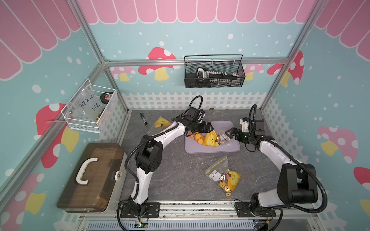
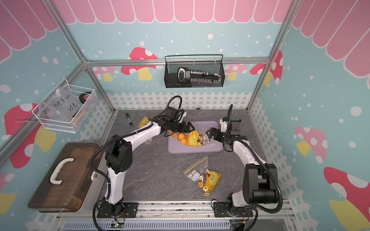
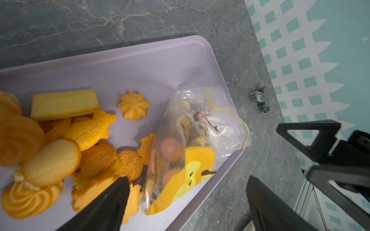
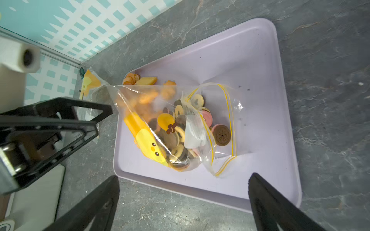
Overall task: Pour cookies out of the ziploc bag
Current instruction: 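Pour the cookies out of the ziploc bag onto the tray, then place the ziploc bag at the center of the board.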
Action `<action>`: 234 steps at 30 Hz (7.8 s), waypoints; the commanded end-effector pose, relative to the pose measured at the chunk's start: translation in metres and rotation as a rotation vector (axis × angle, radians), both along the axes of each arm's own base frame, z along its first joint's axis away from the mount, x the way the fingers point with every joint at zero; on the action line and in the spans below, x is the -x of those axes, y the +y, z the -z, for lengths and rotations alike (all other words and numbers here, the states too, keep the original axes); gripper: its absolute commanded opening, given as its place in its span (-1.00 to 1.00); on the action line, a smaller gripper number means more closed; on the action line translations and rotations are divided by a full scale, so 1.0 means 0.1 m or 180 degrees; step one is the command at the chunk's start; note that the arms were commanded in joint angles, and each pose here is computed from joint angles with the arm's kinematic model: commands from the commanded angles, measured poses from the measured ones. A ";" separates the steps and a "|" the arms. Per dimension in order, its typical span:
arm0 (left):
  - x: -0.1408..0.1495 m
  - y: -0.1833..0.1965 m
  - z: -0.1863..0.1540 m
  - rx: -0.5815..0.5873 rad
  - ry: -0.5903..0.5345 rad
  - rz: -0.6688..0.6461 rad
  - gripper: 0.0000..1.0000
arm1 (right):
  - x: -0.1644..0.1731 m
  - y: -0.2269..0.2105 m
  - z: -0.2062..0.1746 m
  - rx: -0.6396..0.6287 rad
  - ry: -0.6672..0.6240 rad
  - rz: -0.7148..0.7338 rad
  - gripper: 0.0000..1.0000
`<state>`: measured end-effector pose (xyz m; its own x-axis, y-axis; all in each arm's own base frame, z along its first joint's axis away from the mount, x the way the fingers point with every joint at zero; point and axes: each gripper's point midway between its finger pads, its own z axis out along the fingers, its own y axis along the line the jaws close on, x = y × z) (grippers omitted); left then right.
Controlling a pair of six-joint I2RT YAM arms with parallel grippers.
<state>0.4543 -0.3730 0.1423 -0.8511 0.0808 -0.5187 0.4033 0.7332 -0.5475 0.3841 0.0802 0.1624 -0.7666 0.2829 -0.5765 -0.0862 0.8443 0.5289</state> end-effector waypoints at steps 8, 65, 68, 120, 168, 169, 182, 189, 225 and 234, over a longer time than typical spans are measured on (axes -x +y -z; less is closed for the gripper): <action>0.01 -0.10 0.40 -0.0231 0.0182 0.0204 0.49 | 0.34 -0.10 -0.18 0.0129 0.0015 -0.0012 0.97; 0.19 -0.92 -0.86 0.0347 -0.0195 0.0643 -1.00 | 0.54 -0.56 0.30 0.0257 0.0312 0.0439 0.97; 0.19 -0.91 -0.85 0.0308 -0.0185 0.0648 -1.00 | 0.54 -0.56 0.31 0.0249 0.0321 0.0439 0.97; 0.18 -1.09 -1.23 0.0709 -0.0179 0.0519 -1.00 | 0.52 -0.55 0.35 0.0179 0.0325 0.0431 0.97; 1.88 2.76 0.00 0.0014 0.0841 -0.1740 -1.00 | 0.35 -0.52 0.18 0.0075 0.0215 0.0393 0.96; 1.90 2.81 0.06 -0.0088 0.0879 -0.1800 -1.00 | 0.37 -0.52 0.17 0.0084 0.0214 0.0395 0.96; 1.89 3.11 -0.26 -0.0494 0.0475 -0.2130 0.98 | 0.47 -0.51 0.16 0.0079 0.0246 0.0402 0.97; 1.85 3.16 -0.31 -0.0834 0.0592 -0.2052 0.98 | 0.67 -0.46 0.20 0.0145 0.0365 0.0319 0.97; 2.09 0.18 -0.23 -0.0077 0.0395 0.0328 0.92 | 1.45 -0.05 -0.07 -0.0152 0.0581 -0.0051 0.97; 2.40 -0.20 0.06 -0.0109 0.0763 0.0915 0.74 | 1.66 0.11 -0.15 0.0013 0.0732 -0.0314 0.97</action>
